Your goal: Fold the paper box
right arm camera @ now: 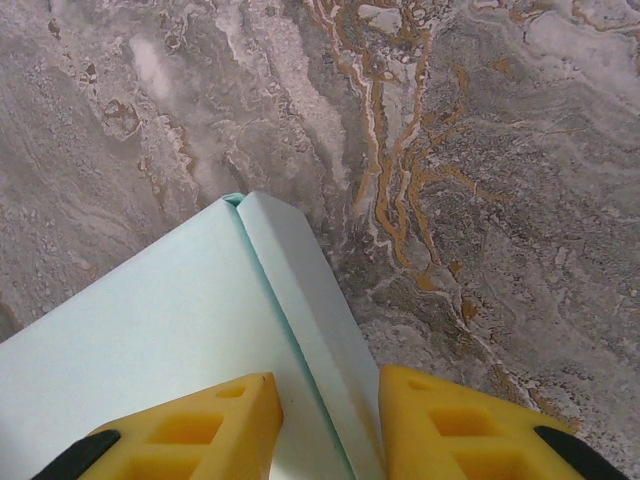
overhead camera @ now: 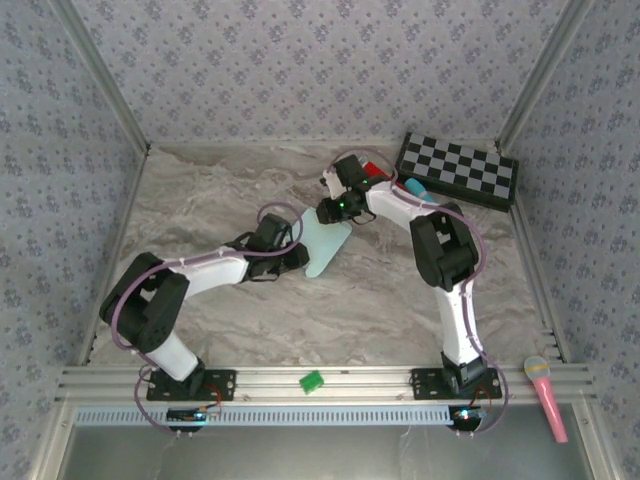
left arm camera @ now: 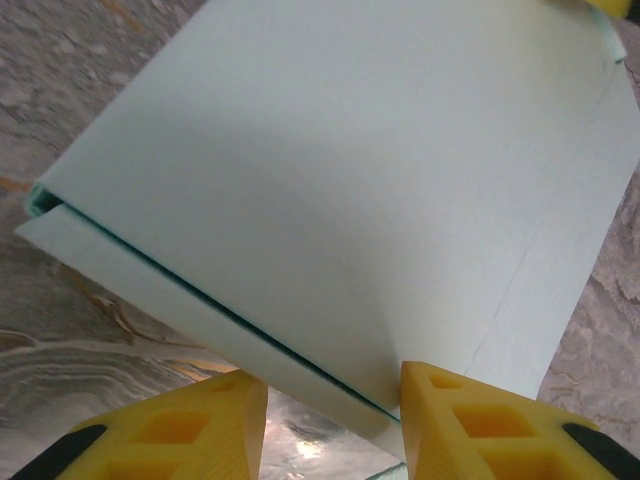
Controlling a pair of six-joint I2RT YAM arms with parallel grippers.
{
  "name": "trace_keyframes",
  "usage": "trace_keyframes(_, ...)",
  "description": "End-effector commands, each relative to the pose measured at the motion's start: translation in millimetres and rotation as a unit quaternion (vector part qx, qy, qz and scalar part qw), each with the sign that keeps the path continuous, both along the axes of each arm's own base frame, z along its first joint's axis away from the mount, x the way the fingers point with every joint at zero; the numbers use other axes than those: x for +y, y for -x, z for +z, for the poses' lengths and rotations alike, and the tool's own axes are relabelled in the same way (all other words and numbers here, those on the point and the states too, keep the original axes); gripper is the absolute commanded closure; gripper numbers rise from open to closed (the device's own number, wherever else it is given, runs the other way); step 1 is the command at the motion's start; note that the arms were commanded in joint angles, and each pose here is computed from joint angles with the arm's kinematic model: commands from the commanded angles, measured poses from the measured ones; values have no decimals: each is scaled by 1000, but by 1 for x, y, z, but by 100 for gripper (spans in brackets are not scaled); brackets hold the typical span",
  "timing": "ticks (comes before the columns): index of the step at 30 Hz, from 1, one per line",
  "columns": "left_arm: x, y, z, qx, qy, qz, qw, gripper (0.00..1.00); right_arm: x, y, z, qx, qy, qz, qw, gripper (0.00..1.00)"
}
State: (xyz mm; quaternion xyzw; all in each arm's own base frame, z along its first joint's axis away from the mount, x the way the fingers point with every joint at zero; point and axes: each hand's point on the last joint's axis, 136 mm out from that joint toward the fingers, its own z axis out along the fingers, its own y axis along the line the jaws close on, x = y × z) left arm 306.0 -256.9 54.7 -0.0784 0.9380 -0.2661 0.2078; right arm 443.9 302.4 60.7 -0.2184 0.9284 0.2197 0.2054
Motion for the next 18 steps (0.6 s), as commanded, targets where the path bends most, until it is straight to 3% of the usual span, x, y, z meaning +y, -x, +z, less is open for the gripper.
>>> trace_keyframes(1,-10,16,-4,15,8,-18,1000,59,2,44,-34,82,40,36,995,65)
trace_keyframes(7,-4,9,37,-37,-9,-31,999,44,-4,19,25,42,-20,-9,999,58)
trace_keyframes(11,12,1,67,-83,-56,-38,994,38,-23,3,67,4,-49,-53,997,53)
trace_keyframes(18,42,-34,101,-140,-89,-76,983,32,-66,13,97,-20,-92,-125,988,51)
